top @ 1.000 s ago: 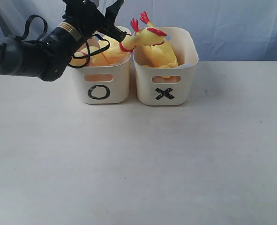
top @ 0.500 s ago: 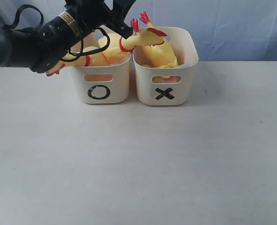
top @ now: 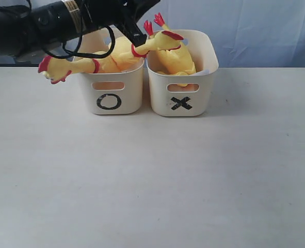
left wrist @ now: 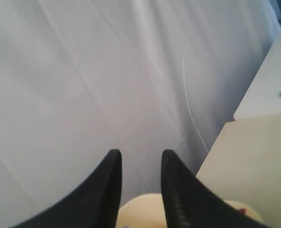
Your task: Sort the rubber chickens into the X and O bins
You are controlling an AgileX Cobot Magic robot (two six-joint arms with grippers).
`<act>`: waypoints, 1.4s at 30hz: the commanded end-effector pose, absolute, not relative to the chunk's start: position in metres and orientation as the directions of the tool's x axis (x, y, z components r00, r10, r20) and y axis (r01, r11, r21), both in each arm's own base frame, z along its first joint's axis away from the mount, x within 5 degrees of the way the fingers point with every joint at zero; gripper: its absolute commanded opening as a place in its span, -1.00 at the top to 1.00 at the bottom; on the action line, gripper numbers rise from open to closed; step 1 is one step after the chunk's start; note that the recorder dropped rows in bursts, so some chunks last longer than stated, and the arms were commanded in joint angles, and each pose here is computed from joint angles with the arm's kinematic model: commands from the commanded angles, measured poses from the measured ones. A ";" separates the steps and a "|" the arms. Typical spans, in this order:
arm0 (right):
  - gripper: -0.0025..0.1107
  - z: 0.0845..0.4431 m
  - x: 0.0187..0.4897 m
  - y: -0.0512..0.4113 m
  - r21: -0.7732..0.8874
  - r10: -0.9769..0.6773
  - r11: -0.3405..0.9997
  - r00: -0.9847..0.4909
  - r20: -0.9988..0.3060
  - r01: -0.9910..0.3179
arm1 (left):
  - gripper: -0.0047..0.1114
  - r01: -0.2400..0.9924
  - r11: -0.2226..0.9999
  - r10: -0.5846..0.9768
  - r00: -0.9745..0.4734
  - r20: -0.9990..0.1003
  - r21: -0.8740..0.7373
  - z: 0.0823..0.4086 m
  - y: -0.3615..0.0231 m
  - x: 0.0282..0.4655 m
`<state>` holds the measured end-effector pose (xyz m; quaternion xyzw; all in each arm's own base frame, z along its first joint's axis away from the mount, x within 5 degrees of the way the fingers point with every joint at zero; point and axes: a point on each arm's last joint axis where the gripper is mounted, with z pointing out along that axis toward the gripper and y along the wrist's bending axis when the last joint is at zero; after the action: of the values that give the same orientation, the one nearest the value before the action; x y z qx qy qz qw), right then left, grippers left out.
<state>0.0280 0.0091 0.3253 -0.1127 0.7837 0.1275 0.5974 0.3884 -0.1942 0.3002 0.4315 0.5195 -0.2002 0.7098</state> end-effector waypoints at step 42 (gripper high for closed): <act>0.96 0.323 0.025 0.010 0.095 -0.014 0.934 -0.299 -0.954 -0.344 | 0.85 0.265 0.929 0.244 0.088 -0.966 0.259 0.374 -0.043 0.138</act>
<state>0.0262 0.0107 0.3213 -0.1117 0.7974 0.1399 0.5762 0.1540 -0.0509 0.3779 0.2153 0.6719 0.0050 0.7087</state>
